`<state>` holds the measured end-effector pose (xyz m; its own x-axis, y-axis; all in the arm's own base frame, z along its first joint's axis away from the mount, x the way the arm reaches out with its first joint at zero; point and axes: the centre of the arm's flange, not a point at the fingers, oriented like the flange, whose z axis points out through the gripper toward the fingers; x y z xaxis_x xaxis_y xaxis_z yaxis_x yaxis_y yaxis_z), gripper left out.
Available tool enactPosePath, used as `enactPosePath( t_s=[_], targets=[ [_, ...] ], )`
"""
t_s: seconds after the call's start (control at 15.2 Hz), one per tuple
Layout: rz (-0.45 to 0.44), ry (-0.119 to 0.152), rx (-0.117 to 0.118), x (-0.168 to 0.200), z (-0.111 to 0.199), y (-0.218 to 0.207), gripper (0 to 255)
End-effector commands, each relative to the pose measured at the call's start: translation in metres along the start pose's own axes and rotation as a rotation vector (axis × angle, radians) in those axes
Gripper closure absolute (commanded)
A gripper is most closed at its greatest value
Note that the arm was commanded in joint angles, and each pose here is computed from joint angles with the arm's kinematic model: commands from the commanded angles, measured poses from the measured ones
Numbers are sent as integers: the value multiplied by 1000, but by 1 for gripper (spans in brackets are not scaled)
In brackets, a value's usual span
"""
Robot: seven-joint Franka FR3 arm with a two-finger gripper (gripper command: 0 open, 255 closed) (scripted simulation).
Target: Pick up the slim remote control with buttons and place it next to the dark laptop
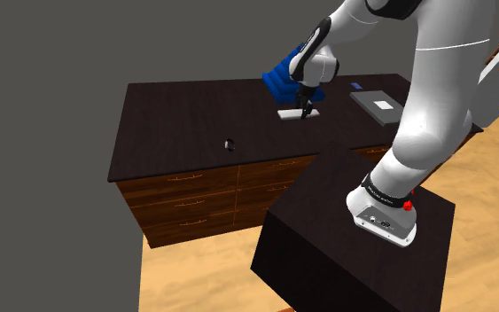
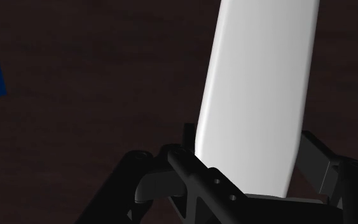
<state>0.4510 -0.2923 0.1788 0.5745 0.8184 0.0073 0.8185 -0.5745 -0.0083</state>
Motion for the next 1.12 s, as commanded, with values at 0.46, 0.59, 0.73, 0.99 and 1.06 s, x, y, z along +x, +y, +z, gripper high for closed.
enactPosePath(
  t_s=[0.46,0.59,0.73,0.99,1.06],
  targets=[
    [-2,0,0,-115,-2,-25,255],
    [-2,0,0,-141,-3,-30,255],
    [-2,0,0,-167,-3,-36,255],
    [-2,0,0,-218,-3,-47,255],
    [-2,0,0,-231,-3,-50,255]
  ],
)
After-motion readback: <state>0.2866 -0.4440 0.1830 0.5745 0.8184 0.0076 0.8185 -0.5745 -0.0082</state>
